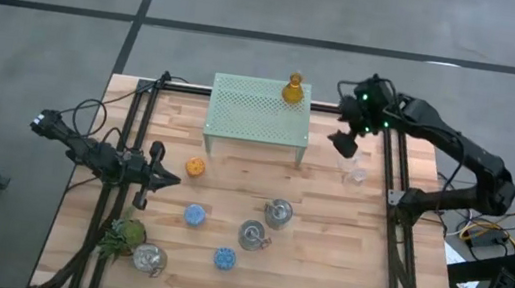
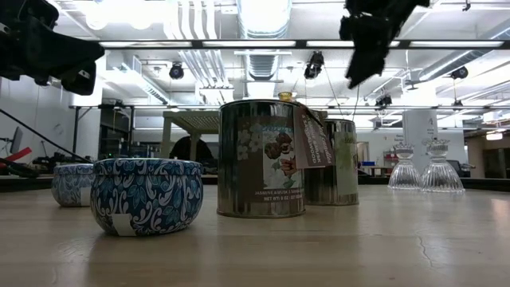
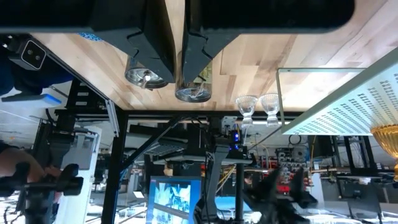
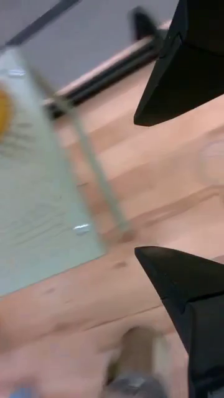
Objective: Pick & Place candle stick holders
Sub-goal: Put the bottom transparent glass candle holder on the shelf
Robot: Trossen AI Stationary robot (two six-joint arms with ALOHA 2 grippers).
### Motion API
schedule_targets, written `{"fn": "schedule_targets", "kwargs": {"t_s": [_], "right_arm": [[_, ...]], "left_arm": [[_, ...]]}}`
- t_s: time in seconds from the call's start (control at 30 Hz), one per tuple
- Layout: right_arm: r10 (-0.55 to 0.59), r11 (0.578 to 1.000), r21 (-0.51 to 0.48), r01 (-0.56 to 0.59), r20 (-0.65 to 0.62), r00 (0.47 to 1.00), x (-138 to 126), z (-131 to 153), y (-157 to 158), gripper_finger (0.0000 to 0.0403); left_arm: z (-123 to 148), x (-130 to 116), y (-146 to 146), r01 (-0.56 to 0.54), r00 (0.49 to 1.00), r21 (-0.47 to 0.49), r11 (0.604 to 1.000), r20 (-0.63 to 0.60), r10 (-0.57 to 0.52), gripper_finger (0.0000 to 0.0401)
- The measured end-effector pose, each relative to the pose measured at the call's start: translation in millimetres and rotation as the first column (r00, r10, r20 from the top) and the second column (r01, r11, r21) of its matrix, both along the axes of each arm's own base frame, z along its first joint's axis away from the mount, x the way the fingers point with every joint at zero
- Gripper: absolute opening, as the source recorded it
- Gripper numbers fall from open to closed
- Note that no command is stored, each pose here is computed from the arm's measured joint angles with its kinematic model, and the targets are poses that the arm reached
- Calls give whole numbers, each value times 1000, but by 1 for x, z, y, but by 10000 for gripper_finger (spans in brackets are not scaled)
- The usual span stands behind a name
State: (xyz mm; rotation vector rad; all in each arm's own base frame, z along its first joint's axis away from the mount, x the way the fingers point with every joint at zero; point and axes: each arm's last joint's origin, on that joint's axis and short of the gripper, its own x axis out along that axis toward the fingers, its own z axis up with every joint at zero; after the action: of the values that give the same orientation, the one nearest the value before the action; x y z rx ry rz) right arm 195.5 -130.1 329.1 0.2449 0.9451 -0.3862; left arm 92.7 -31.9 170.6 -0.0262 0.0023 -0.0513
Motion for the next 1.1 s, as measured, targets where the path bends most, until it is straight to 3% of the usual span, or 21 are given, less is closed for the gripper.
{"fn": "schedule_targets", "kwargs": {"t_s": [0.23,0.43,0.67,1.1], "right_arm": [[-142,975,156,161,-122,982,-18,-27,19,325],[-208,945,211,249,-199,958,-38,-53,31,325],[-329,906,154,395,-330,885,-63,-79,44,325],[-334,892,178,415,-361,871,-73,-122,64,324]], "left_arm": [[0,0,0,0,1000,0,1000,0,0,30],[0,0,0,0,1000,0,1000,0,0,30],[0,0,0,0,1000,0,1000,0,0,30],[0,0,0,0,1000,0,1000,0,0,30]]}}
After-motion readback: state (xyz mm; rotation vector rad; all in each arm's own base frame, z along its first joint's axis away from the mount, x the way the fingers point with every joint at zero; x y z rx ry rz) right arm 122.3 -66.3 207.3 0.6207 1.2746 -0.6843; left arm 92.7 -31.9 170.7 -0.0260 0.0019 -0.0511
